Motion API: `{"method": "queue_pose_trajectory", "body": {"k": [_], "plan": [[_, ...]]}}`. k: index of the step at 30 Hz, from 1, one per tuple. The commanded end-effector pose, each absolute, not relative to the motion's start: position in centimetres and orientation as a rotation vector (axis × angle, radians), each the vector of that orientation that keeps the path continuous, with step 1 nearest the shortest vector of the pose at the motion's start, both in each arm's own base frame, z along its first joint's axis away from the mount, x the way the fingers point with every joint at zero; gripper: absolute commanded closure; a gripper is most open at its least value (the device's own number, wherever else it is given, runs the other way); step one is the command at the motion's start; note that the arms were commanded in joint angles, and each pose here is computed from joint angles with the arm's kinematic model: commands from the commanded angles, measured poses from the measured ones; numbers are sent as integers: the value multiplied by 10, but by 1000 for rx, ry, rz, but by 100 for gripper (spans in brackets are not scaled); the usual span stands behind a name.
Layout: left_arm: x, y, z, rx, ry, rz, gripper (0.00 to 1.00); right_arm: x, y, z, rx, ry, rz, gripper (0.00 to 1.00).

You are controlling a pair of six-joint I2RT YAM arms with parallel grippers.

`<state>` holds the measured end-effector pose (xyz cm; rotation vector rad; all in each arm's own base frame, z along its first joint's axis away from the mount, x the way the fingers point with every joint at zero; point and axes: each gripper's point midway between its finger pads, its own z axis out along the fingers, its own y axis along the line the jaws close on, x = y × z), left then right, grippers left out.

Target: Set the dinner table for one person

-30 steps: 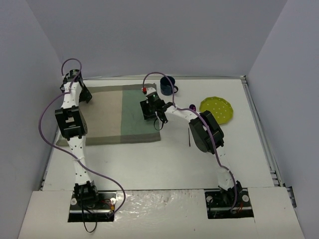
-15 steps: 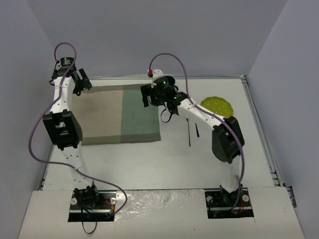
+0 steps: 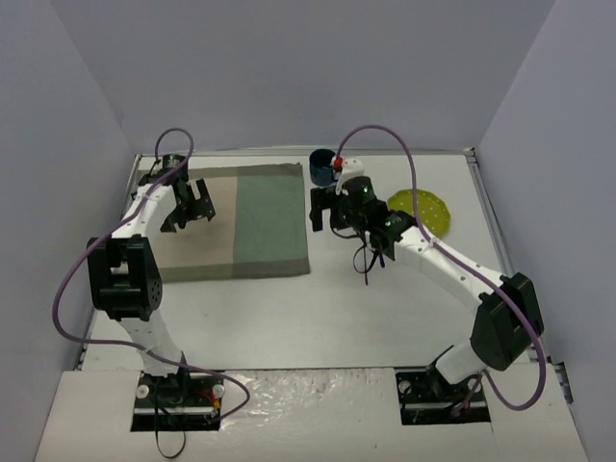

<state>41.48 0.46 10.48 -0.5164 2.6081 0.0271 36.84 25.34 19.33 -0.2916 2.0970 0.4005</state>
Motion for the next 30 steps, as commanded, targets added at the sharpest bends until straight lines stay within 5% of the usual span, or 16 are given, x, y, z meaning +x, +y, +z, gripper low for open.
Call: {"method": "queue_pose_trajectory", "body": {"k": [1, 30], "plan": [[451, -11, 127, -463, 2463, -56, 3, 356, 242, 222, -230, 2018, 455, 0], [526, -53, 39, -151, 2624, 31, 3, 341, 202, 182, -208, 2094, 408, 0]]}}
